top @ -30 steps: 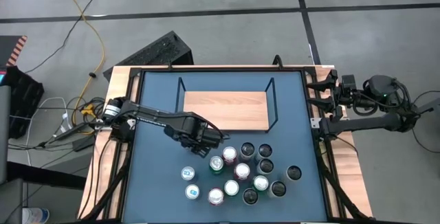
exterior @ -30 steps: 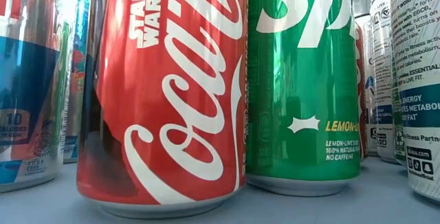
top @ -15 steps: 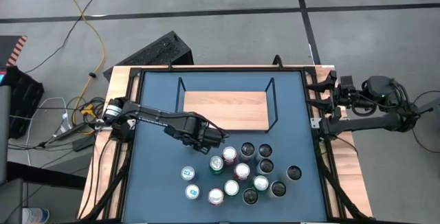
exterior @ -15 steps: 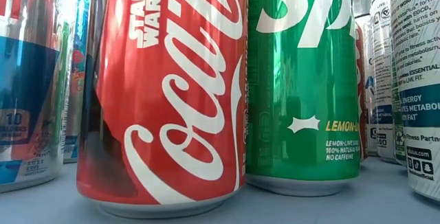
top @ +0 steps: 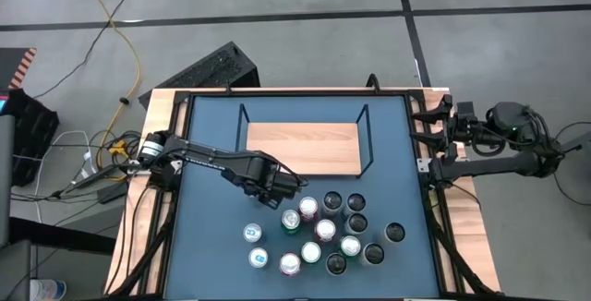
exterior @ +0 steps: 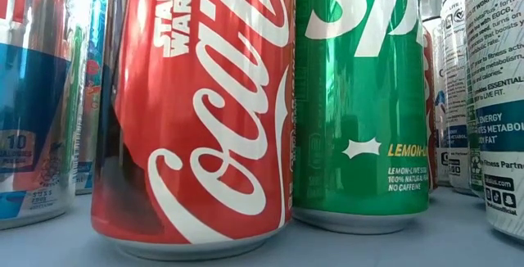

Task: Place canned beverage on shelf
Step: Put the top blue soda can on the shelf

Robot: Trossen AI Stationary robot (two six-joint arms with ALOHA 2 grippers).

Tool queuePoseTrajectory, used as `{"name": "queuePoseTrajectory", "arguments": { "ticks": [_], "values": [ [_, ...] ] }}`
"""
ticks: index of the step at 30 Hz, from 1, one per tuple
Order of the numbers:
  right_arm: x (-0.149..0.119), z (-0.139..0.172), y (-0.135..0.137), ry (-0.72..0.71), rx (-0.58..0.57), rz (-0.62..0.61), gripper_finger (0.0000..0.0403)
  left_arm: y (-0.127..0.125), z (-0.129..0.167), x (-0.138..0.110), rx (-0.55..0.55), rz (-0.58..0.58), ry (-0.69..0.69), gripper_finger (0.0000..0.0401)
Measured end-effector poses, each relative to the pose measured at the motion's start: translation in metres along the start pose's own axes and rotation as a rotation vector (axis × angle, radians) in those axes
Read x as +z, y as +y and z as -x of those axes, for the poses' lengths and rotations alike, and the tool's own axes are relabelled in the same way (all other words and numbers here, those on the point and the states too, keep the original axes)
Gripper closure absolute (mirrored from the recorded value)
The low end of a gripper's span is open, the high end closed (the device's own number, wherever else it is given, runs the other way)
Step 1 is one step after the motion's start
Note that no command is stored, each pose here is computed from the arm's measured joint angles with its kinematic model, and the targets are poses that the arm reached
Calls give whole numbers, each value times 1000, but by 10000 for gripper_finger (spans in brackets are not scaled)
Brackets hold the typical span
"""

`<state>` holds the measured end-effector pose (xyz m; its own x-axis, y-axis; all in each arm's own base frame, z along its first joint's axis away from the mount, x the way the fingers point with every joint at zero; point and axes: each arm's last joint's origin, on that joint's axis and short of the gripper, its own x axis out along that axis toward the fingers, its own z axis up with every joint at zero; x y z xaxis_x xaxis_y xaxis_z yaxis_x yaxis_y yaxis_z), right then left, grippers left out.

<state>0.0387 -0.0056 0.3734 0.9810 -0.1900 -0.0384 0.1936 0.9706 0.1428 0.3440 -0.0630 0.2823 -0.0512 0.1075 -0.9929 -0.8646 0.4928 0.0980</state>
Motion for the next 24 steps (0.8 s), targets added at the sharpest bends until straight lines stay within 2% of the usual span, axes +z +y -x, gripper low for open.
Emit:
{"name": "queuePoseTrajectory", "arguments": {
  "ticks": [7,17,24],
  "values": [
    [0,0,0,0,0,0,142,0,0,0,-3,33,13,94],
    [0,0,0,1,0,0,142,-1,0,1,-14,47,-11,91],
    [-1,0,0,10,-1,2,142,-3,-26,-4,-5,38,71,92]
  ]
}}
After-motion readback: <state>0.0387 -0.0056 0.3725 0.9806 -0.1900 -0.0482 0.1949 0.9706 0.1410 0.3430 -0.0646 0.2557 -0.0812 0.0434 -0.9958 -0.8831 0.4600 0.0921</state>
